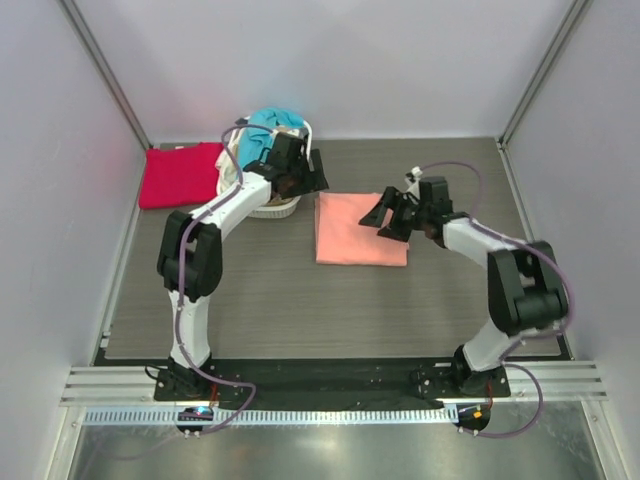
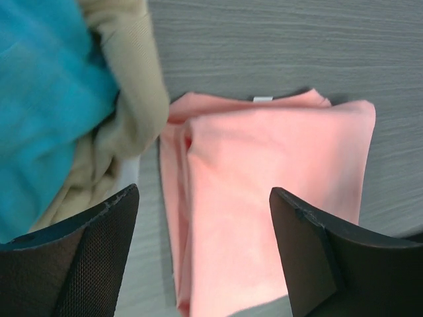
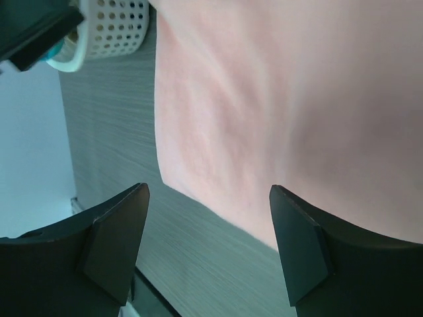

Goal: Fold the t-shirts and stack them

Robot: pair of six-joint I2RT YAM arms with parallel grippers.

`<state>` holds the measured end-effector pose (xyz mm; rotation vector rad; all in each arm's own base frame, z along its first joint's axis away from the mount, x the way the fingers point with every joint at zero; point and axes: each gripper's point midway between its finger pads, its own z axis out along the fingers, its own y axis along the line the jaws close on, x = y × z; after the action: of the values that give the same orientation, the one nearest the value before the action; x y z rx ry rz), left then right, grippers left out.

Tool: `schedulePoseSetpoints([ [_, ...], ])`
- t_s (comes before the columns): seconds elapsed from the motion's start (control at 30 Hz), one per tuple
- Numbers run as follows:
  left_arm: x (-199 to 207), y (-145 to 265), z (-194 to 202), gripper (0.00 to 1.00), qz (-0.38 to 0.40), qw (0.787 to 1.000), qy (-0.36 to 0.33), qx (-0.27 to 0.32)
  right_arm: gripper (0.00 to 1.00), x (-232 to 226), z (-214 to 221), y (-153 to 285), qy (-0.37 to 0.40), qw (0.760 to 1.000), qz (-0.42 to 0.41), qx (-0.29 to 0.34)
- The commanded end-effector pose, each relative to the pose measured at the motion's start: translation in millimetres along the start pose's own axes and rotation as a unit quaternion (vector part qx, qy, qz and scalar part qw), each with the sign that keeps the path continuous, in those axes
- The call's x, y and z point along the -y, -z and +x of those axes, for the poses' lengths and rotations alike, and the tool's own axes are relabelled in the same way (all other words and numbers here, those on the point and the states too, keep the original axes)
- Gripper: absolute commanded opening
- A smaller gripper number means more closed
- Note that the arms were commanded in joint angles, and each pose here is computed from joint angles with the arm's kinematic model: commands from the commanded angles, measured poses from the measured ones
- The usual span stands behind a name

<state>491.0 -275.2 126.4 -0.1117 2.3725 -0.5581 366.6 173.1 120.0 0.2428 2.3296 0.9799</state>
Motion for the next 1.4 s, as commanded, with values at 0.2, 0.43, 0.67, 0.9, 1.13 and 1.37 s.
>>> schedulePoseSetpoints([
  [0.2, -9, 75, 23, 0.81, -0.009, 1.000, 0.011, 0.019, 0.78, 13, 2, -86, -0.040, 0.998, -0.012, -0.041],
  [0.43, -4, 102, 67, 0.81, 0.016, 1.000, 0.009, 0.016, 0.81, 112, 63, -21, -0.041, 0.977, 0.193, -0.085],
  [0.67, 20, 70, 101, 0.82, 0.089, 0.996, 0.019, 0.003, 0.86, 87, 40, 13, 0.005, 0.980, 0.187, -0.062],
  [0.9, 62, 28, 108, 0.82, 0.193, 0.980, 0.035, 0.027, 0.91, 7, -9, 51, 0.042, 0.994, 0.102, 0.021],
  [1.13, 80, -8, 118, 0.82, 0.221, 0.975, 0.023, 0.026, 0.93, -13, -24, 59, 0.050, 0.995, 0.079, 0.037],
  [1.37, 69, -41, 128, 0.75, 0.188, 0.982, 0.020, 0.013, 0.93, -2, -13, 55, 0.049, 0.995, 0.088, 0.025],
])
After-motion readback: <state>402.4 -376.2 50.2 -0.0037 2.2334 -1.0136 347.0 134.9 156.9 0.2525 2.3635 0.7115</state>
